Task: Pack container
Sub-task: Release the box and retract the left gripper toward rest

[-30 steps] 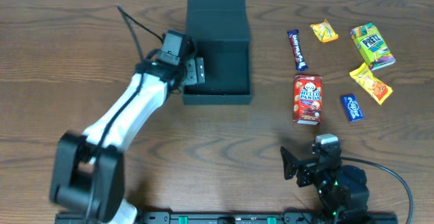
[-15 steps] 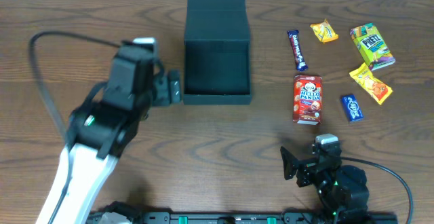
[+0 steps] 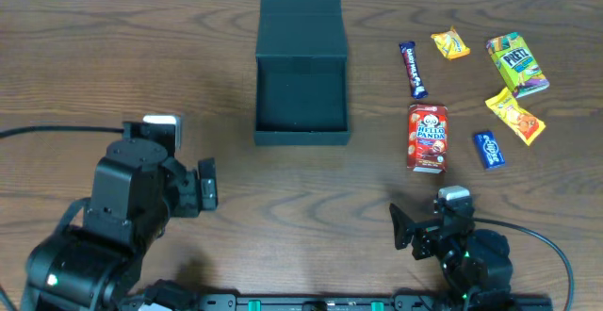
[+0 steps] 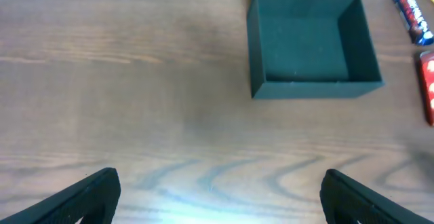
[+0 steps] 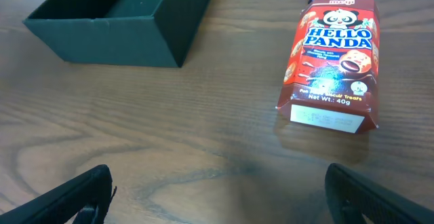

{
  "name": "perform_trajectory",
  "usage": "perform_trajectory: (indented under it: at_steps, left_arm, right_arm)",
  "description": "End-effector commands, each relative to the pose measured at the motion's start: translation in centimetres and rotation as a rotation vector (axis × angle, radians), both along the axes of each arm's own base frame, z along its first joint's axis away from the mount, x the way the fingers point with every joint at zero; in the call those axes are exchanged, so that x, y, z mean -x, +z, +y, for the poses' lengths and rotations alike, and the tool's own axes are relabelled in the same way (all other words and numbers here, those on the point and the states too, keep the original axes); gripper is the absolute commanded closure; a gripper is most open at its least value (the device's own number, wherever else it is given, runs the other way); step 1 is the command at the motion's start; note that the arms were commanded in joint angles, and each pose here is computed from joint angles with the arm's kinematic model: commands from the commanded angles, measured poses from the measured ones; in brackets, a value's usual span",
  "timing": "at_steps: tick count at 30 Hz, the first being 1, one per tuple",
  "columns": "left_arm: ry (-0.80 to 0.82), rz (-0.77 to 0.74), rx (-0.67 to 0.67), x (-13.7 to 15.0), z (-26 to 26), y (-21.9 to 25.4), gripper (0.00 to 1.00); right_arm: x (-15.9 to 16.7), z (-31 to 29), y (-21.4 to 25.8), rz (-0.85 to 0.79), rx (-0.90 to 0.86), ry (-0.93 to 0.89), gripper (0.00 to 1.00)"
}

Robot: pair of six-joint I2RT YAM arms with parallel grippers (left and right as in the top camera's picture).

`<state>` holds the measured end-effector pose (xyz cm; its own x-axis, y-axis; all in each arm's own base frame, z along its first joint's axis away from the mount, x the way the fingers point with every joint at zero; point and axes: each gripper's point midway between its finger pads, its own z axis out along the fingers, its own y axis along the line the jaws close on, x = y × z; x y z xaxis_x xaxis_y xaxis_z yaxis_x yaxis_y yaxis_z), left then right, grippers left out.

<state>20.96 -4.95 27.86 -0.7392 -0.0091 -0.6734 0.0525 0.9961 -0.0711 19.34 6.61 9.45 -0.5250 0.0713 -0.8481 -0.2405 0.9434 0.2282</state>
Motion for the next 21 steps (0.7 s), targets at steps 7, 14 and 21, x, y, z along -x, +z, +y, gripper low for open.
perform_trajectory:
  at_steps: [7,14,21]
  left_arm:
    - [-0.041,0.022,0.010,2.1,0.1,0.0,0.05]
    - [-0.040,0.022,0.010,2.2,0.1,0.0,0.05]
    - [-0.040,0.036,0.005,2.5,0.2,-0.2,0.05]
  right_arm:
    - [0.1,0.2,0.0,-0.006,0.008,0.016,0.01]
    - [0.1,0.2,0.0,-0.006,0.007,0.016,0.01]
    - [0.1,0.2,0.0,-0.006,0.007,0.016,0.01]
